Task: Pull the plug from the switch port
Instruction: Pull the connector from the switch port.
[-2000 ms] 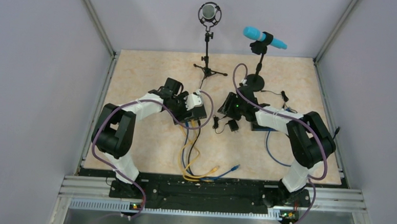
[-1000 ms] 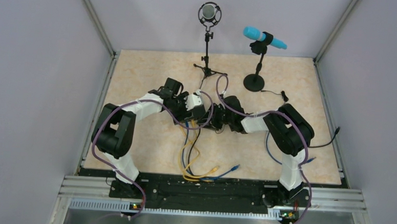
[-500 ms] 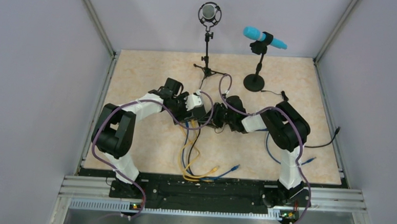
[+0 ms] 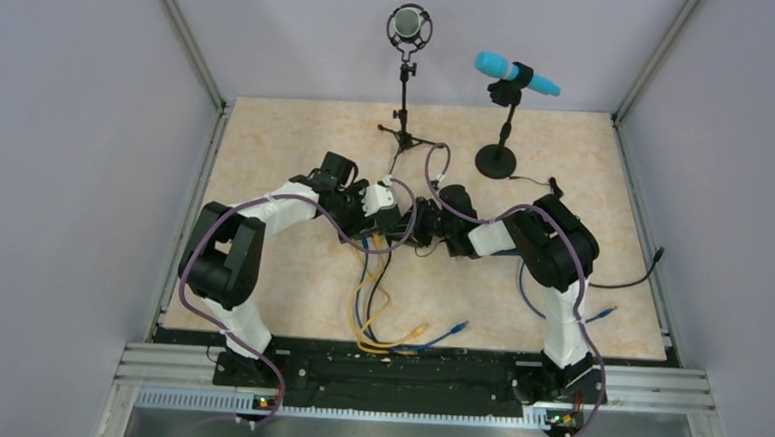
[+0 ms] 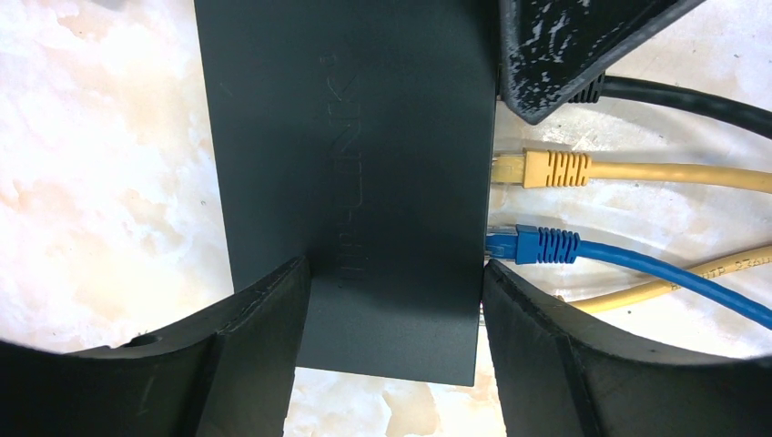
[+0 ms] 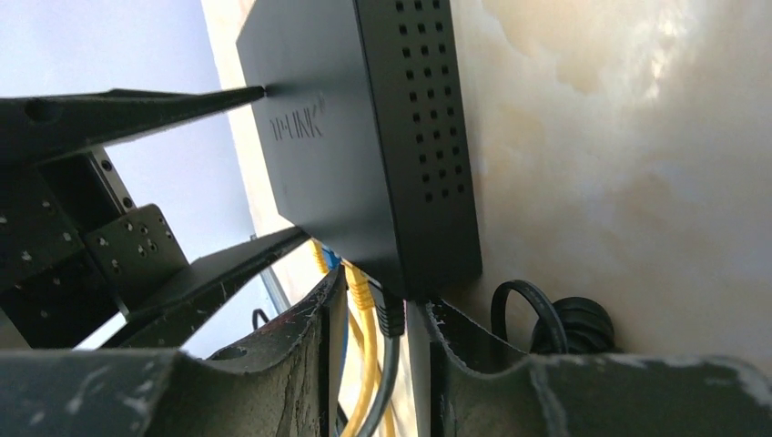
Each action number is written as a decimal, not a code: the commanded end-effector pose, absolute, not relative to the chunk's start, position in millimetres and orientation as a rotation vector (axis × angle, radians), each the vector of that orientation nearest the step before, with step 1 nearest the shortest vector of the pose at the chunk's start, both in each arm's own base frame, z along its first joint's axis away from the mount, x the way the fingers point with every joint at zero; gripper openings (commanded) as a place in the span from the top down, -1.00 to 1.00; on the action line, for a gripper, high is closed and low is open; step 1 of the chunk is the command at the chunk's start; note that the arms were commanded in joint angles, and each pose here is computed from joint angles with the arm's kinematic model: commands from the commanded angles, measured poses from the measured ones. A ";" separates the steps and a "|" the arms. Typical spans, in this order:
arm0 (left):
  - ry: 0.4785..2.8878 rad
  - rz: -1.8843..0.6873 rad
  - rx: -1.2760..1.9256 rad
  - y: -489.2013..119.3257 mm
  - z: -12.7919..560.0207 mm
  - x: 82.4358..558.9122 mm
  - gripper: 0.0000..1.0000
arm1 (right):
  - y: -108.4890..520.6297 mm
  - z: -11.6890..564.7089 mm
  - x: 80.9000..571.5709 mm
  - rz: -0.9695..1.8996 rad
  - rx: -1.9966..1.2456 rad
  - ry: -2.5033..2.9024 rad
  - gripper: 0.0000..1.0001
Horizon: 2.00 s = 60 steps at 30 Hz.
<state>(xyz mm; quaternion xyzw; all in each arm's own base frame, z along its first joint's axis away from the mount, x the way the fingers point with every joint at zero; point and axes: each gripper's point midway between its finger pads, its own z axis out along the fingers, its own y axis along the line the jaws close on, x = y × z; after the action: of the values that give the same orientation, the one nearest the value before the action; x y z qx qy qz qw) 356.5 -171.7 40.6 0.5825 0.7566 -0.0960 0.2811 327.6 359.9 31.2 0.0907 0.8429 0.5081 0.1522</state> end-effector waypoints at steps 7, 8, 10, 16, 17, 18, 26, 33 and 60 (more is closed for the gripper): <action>2.188 -0.333 1.612 -154.5 6.0 319.4 -0.43 | 365.9 27.5 342.9 1.490 0.277 2.374 0.54; 2.188 -0.334 1.612 -154.4 6.4 319.4 -0.43 | 365.2 26.0 341.6 1.490 0.281 2.377 0.60; 2.186 -0.338 1.613 -155.3 6.1 319.6 -0.43 | 364.9 25.9 340.2 1.494 0.283 2.377 0.65; 2.191 -0.334 1.613 -154.5 5.5 319.4 -0.43 | 362.8 25.8 337.2 1.492 0.282 2.381 0.85; 2.190 -0.332 1.612 -154.5 5.8 319.7 -0.43 | 362.2 25.7 336.7 1.490 0.281 2.382 0.87; 2.192 -0.332 1.610 -154.3 5.9 319.9 -0.43 | 361.8 25.3 335.6 1.489 0.277 2.385 0.88; 2.190 -0.348 1.606 -155.2 4.8 318.9 -0.43 | 354.8 16.7 328.5 1.434 0.249 2.423 1.00; 2.207 -0.359 1.594 -154.7 5.1 319.8 -0.42 | 352.6 17.6 331.2 1.370 0.204 2.443 1.00; 2.219 -0.375 1.588 -154.8 4.6 318.3 -0.43 | 341.9 35.1 322.9 1.183 0.083 2.425 1.00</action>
<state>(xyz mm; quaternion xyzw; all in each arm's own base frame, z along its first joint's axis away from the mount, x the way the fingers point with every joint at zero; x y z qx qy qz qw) 356.1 -172.3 41.2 0.5823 0.7551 -0.1037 0.2830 326.8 354.7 29.0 0.0367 0.8674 0.4533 0.2022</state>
